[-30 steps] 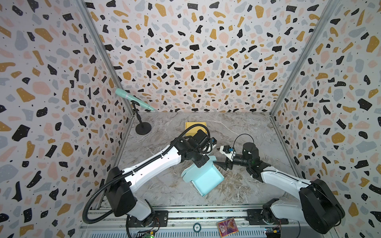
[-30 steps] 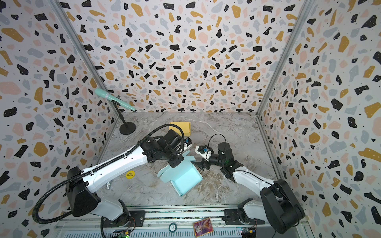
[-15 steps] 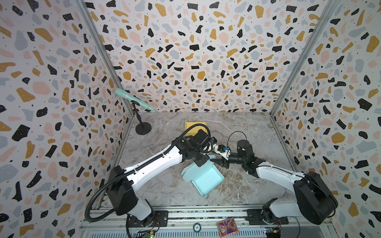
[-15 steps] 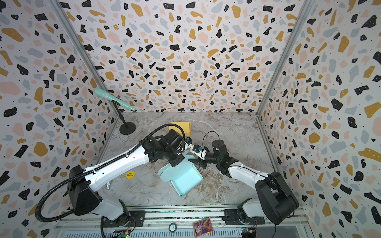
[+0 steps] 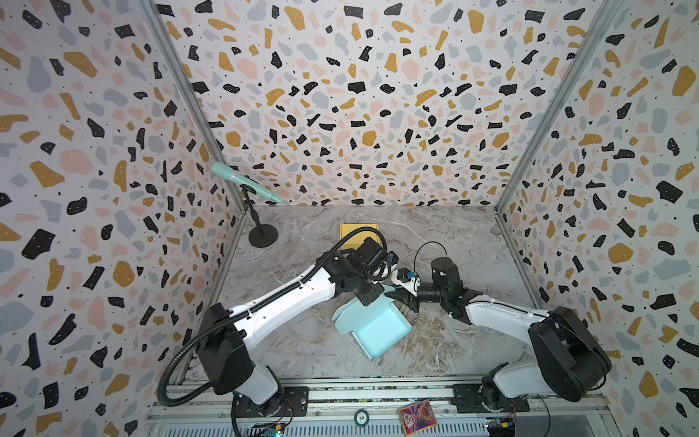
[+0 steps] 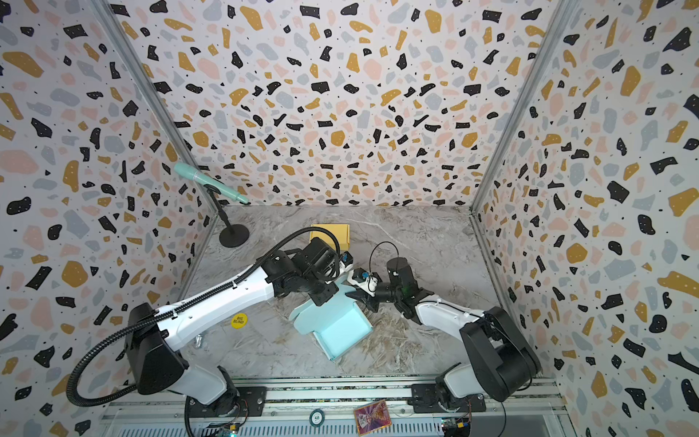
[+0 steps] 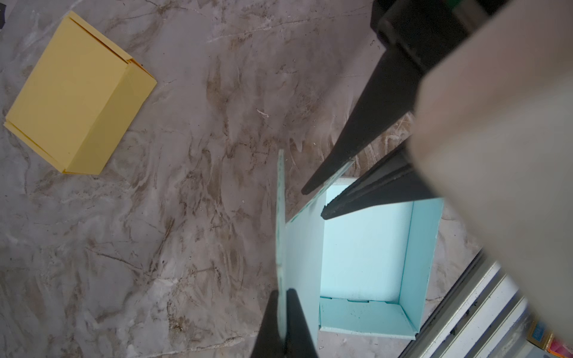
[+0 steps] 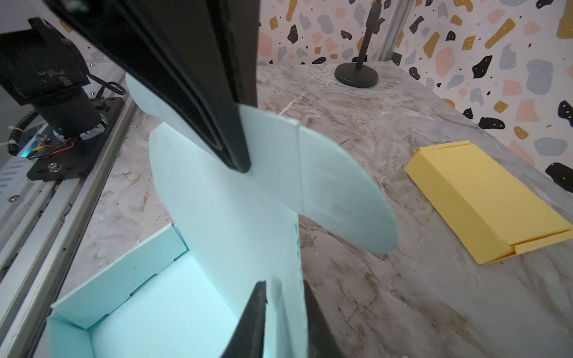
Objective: Fold the paper box
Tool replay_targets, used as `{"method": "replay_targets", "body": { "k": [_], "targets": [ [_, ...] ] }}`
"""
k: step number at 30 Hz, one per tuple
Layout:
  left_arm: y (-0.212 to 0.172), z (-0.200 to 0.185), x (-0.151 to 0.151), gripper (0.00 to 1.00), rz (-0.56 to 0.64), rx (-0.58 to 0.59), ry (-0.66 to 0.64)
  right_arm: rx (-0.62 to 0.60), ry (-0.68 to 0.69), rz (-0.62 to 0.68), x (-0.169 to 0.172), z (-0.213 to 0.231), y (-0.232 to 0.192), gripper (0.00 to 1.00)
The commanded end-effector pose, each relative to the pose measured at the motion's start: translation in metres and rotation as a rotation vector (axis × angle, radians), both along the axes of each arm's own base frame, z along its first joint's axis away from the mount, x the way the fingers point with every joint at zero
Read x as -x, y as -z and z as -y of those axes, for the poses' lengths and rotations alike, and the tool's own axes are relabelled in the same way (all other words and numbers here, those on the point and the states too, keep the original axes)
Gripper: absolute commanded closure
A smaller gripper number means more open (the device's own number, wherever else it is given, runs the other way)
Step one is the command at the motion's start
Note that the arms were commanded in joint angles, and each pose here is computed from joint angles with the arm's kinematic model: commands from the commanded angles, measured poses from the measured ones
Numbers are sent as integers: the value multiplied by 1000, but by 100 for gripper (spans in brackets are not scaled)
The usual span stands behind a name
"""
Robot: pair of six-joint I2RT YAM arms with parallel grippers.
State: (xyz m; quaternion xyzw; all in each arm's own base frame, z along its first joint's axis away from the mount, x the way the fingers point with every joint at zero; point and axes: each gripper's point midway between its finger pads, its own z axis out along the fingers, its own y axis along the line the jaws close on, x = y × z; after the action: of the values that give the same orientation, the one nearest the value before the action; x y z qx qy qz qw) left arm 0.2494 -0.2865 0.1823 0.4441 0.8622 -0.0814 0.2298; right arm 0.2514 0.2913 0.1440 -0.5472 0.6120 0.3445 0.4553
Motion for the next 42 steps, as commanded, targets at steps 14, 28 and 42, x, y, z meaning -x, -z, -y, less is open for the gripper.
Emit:
{"method": "replay_targets", "body": {
  "k": [14, 28, 42],
  "targets": [
    [-15, -18, -17, 41, 6, 168, -147, -71, 81, 35, -8, 14, -23, 99],
    [-37, -35, -32, 11, 54, 716, -290, -241, 302, -37, -4, 50, -30, 99],
    [-3, -46, -34, 8, 34, 806, -320, -208, 334, -70, -2, 60, -15, 98]
  ]
}}
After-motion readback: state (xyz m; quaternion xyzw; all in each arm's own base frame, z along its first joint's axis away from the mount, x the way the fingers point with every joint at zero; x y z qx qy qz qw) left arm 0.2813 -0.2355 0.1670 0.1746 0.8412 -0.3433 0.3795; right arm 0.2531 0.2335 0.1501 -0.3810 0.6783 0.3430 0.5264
